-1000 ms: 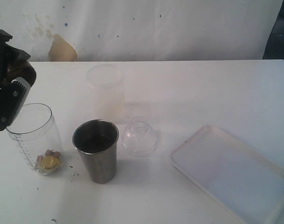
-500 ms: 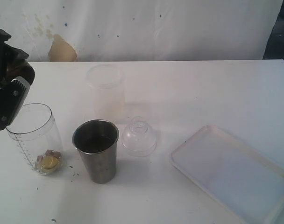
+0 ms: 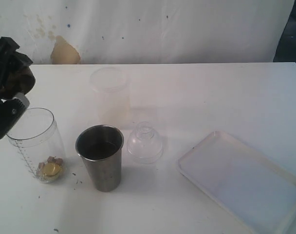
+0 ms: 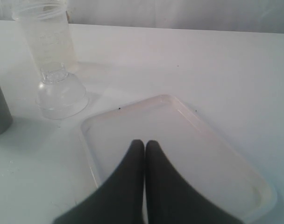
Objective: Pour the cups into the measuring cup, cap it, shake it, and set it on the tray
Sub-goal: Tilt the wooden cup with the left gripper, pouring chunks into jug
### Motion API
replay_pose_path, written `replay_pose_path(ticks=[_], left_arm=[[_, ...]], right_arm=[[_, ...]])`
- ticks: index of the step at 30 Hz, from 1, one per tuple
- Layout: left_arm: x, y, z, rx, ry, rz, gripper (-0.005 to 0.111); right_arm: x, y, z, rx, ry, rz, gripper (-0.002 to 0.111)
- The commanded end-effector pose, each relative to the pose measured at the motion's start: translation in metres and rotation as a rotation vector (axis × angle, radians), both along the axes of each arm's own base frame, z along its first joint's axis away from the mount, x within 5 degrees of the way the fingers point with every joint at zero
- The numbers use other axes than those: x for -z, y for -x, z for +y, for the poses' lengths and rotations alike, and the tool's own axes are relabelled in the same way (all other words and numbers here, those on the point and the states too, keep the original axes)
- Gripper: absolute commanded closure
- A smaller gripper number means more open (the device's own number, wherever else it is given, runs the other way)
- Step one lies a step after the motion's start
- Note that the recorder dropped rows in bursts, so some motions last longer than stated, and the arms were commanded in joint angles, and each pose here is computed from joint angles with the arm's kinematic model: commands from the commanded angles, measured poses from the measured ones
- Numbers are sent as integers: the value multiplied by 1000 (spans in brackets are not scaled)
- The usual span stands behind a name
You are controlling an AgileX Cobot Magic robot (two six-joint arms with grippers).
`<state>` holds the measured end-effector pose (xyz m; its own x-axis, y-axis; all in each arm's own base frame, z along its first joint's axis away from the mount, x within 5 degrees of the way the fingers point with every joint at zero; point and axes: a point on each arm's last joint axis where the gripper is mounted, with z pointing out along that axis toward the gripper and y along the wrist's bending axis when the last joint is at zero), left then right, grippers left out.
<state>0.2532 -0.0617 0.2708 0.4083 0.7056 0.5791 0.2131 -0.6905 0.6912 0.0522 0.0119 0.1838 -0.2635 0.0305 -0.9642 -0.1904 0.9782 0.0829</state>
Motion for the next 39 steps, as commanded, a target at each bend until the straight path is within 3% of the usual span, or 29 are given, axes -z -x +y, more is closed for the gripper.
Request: replay_pose_path(ticks=[1, 4, 11, 16, 23, 30, 35, 39], left_arm=[[10, 5, 2, 50, -136, 4, 107], [10, 5, 2, 84, -195, -6, 107], [10, 7, -2, 134, -187, 1, 107], [10, 7, -3, 197, -306, -23, 107], [11, 7, -4, 260, -380, -39, 107], [11, 8, -6, 286, -380, -40, 107], [10, 7, -3, 239, -389, -40, 107], [8, 4, 5, 75, -249, -20, 107]], right_arm=[[1, 0, 0, -1, -3, 1, 108], [1, 0, 0, -1, -3, 1, 108], [1, 0, 0, -1, -3, 1, 108], [1, 0, 0, -1, -3, 1, 108], [1, 0, 0, -1, -3, 1, 108], [1, 0, 0, -1, -3, 1, 108], [1, 0, 0, -1, -3, 1, 108], [1, 0, 0, -1, -3, 1, 108]])
